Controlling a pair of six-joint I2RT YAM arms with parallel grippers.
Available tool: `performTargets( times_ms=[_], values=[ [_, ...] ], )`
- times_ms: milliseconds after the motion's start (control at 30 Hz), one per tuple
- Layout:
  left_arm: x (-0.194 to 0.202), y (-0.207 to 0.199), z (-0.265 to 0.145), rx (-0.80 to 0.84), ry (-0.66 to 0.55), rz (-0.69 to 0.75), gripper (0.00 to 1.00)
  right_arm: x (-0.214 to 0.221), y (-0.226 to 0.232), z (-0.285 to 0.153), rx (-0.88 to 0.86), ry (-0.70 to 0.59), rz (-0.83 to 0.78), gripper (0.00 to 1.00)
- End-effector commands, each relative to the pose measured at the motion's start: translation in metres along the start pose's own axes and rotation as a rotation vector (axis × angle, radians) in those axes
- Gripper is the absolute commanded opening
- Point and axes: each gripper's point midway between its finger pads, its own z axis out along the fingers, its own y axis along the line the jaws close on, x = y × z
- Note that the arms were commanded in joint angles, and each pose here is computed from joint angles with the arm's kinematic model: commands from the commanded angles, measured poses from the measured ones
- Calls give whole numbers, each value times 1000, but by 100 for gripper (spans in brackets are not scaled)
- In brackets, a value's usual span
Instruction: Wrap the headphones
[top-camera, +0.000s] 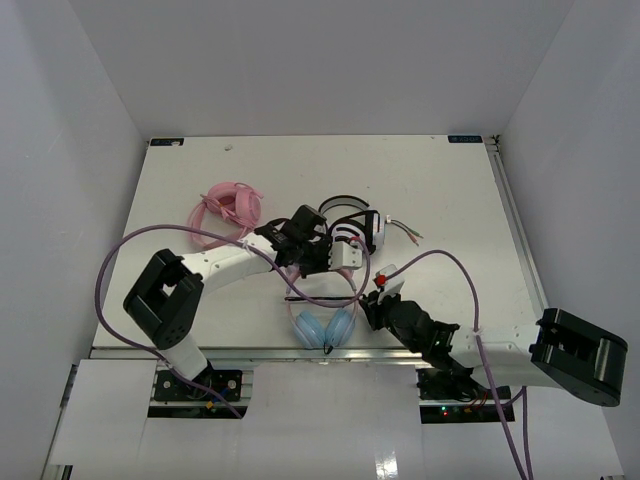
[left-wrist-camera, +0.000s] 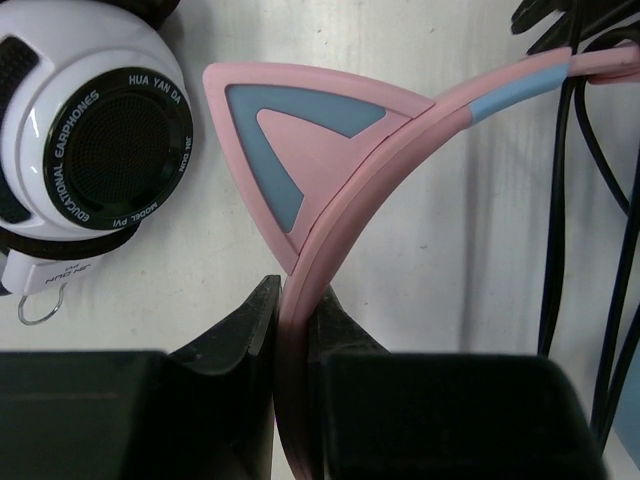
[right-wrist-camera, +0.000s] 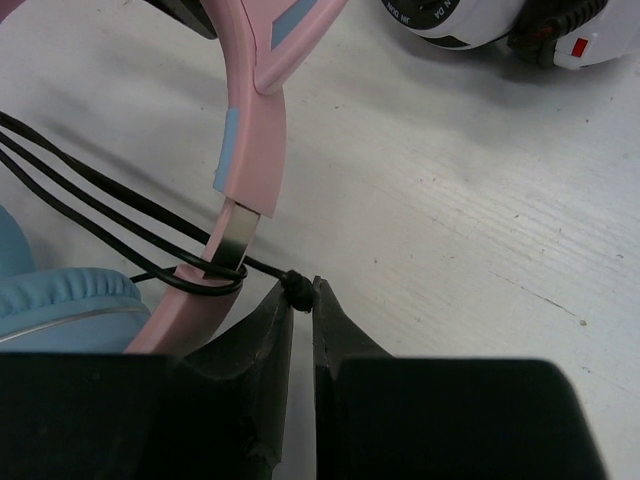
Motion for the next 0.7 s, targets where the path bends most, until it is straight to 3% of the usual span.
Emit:
performTargets(
  times_ms=[0, 667],
  values=[
    [56, -8, 1, 20, 178, -28, 0, -27, -13, 14, 76, -90, 35, 8],
    [105, 39, -11, -164, 291, -68, 0, -32, 0, 67, 69, -61, -24, 8]
  ],
)
